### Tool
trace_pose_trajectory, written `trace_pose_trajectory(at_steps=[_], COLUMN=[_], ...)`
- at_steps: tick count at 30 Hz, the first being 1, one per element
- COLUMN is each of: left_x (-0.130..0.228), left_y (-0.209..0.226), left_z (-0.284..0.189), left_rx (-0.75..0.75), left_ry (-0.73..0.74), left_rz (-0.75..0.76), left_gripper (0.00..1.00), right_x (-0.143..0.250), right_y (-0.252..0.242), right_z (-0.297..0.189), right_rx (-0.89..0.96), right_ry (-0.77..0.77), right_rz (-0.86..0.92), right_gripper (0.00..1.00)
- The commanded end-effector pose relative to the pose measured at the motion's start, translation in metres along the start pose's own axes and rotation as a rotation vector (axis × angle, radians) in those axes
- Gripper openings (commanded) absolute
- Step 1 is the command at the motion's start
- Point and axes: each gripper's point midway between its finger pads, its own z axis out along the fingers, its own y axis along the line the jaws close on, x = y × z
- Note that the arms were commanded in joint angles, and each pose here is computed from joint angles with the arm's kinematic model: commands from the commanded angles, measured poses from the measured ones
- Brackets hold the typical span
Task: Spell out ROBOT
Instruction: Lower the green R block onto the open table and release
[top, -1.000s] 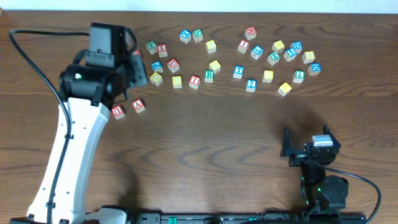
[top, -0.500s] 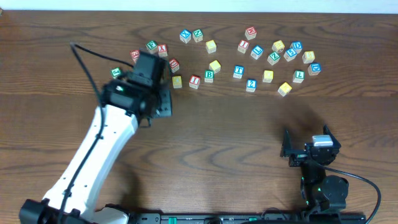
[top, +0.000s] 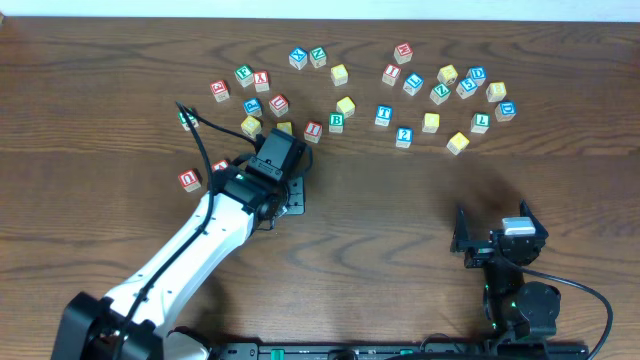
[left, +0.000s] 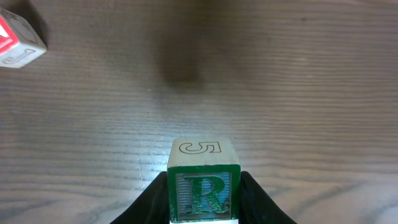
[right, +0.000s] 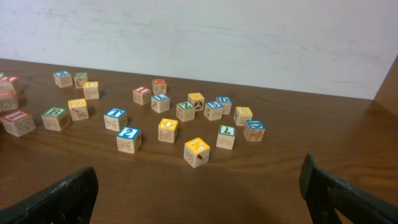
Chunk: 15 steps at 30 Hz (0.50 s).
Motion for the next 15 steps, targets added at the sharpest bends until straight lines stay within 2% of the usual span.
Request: trace_pose_trajectory(at_steps=[1,15], left_x=[0.008,0.017], left_y=[0.009,0.012], left_z=[0.019,0.065], left_rx=[-0.053,-0.095], left_ry=[0.030,0.101], left_rz=[-0.022,-0.016], left_gripper=[0.24,0.24], right_x=[0.002,0.002], right_y=[-0.001,-0.001], right_z=[0.000,0.000], right_rx=[0.001,0.001], right_ry=[0.005,0.005], right_rz=[0.012,0.012], right_gripper=[0.99,0.99])
